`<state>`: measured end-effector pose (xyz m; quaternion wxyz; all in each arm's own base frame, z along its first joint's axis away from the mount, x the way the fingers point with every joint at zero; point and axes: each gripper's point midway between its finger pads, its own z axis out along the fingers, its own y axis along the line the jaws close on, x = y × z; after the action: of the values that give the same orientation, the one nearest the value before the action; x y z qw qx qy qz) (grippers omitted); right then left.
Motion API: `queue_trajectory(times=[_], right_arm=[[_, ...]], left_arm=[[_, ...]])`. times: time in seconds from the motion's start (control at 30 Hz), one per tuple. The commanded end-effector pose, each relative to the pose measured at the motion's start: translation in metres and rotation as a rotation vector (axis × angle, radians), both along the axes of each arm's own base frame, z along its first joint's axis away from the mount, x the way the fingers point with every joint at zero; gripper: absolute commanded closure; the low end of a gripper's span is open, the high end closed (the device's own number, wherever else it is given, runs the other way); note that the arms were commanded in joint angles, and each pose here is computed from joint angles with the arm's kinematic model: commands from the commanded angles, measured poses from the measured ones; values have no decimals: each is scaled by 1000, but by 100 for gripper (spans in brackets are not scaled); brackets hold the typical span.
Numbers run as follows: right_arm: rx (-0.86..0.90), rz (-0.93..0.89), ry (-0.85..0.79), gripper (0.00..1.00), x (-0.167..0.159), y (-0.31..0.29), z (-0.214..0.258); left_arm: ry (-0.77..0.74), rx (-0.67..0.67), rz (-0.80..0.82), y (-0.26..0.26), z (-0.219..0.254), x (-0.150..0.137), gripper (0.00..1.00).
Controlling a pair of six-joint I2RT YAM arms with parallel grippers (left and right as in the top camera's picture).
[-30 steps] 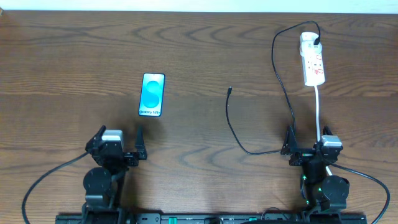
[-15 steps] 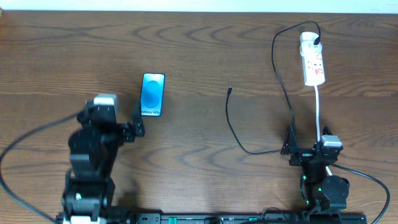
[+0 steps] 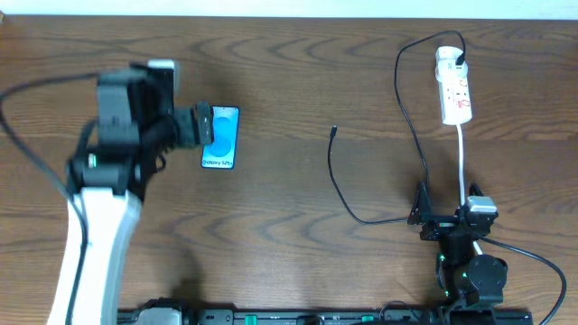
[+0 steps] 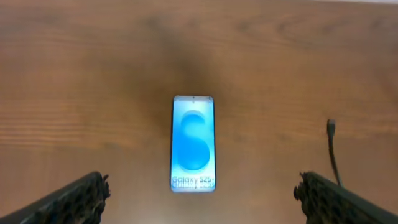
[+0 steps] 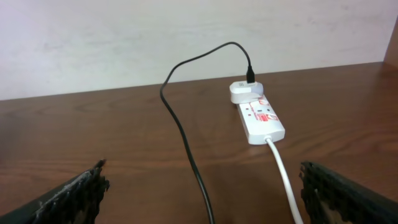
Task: Plug charger to phone and switch on socket
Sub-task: 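Reach the left gripper forward over the blue phone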
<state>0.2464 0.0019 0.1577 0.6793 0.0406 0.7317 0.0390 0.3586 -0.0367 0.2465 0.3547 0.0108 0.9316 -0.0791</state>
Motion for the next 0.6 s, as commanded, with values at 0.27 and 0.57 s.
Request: queue_trajectory(times=[0.27,0.57], right_arm=[[4,3,-1,1,0,1,-1],[4,3,-1,1,0,1,-1]], left_arm=[[326,-85,-77,-25,-30,30,1],[473,-66,-67,-24,-90,44,1]])
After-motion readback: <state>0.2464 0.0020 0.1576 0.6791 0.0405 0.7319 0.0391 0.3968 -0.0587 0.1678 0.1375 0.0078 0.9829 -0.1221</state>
